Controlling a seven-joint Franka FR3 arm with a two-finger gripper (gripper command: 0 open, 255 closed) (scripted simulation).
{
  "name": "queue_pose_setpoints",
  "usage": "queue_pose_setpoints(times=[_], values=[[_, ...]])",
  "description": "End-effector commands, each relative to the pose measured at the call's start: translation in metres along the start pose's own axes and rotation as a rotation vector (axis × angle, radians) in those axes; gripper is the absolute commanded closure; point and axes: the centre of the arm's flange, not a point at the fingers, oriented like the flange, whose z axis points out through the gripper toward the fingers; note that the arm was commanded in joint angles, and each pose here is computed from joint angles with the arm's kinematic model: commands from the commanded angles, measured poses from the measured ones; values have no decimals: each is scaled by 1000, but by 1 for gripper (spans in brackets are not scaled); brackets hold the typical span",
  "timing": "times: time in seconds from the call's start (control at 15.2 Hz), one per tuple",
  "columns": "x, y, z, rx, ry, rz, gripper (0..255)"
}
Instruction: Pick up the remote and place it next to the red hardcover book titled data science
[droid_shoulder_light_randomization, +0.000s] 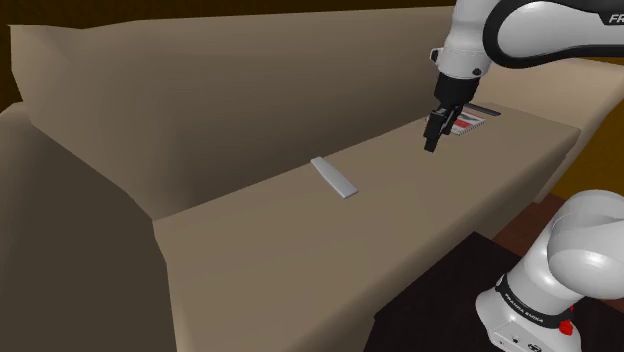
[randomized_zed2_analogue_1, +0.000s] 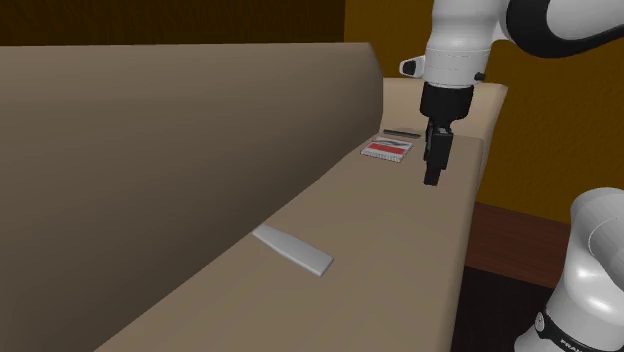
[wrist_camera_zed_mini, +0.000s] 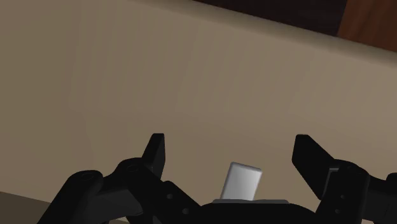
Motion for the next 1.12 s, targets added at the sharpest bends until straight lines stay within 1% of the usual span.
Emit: queue_pose_setpoints(times=[0.0, 1.06], values=[[0, 0, 0, 0, 0, 0, 0], [158, -35, 122, 27, 66, 143, 0]])
